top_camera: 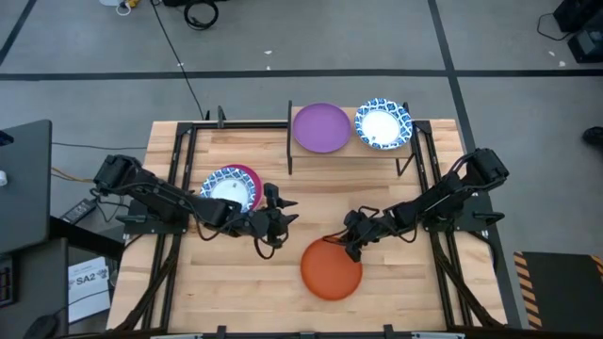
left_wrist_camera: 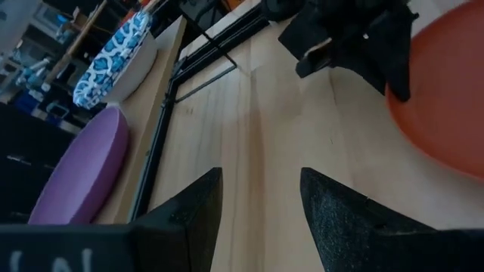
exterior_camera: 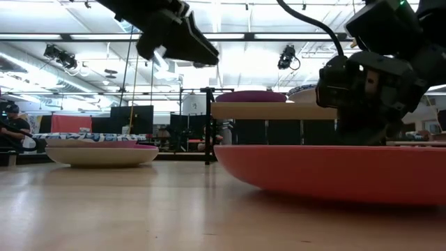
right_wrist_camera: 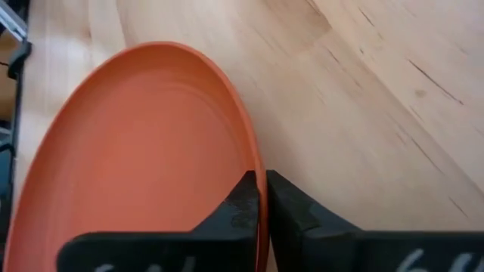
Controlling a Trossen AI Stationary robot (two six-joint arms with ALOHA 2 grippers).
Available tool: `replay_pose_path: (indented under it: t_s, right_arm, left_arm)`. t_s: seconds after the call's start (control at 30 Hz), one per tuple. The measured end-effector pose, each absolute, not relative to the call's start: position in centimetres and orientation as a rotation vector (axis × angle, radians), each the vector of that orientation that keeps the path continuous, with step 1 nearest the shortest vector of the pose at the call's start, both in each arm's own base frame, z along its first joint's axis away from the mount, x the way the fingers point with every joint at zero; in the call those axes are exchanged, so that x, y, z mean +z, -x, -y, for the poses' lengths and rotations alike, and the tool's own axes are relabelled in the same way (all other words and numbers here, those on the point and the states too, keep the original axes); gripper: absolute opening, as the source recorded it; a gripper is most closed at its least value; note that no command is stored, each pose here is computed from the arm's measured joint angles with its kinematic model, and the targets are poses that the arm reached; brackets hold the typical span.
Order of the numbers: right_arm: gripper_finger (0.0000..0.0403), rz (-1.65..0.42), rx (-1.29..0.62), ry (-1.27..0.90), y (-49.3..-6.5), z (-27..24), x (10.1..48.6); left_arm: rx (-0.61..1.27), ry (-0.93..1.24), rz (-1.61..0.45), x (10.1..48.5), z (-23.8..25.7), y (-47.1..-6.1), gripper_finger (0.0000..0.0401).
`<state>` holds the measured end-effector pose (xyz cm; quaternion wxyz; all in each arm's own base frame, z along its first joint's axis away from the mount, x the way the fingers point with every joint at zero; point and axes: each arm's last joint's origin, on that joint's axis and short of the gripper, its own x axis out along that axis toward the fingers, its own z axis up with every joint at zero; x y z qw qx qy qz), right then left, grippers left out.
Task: Place and stack plates onto a shelf
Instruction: Stack the orange plate on top of the violet plate on the shelf
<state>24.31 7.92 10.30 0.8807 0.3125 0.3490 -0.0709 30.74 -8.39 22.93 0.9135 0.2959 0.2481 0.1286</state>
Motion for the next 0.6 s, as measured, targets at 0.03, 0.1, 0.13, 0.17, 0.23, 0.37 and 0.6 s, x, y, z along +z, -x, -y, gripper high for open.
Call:
replay_pose_path:
  t_s: [0.03, 0.1, 0.13, 0.17, 0.23, 0.37, 0.6]
  right_arm:
    - [0.0019, -0.720, -0.143, -0.651, -24.4, -7.9, 10.4]
    - [0.0017, -0.716, -0.140, -0.652, -24.4, -8.0, 10.4]
    - [0.0016, -0.713, -0.138, -0.653, -24.4, -8.0, 10.4]
    - [0.0016, -0.708, -0.136, -0.655, -24.4, -8.0, 10.4]
    - [0.0017, -0.703, -0.139, -0.665, -24.4, -8.0, 10.5]
    - [0.0017, -0.682, -0.143, -0.682, -24.9, -8.0, 10.9]
    - [0.0017, -0.606, -0.120, -0.706, -26.8, -8.2, 12.7]
  left_arm:
    - [0.263, -0.606, -0.507, 23.1, 8.6, -30.5, 0.0185]
    - [0.258, -0.590, -0.488, 23.6, 8.9, -30.2, 0.0185]
    - [0.250, -0.585, -0.487, 23.9, 9.1, -29.8, 0.0185]
    - [0.245, -0.574, -0.480, 24.3, 9.2, -29.5, 0.0185]
    - [0.241, -0.538, -0.452, 25.2, 9.4, -28.8, 0.0185]
    - [0.223, -0.486, -0.445, 26.9, 9.6, -26.8, 0.0185]
    - [0.203, -0.368, -0.508, 29.1, 9.0, -22.0, 0.0185]
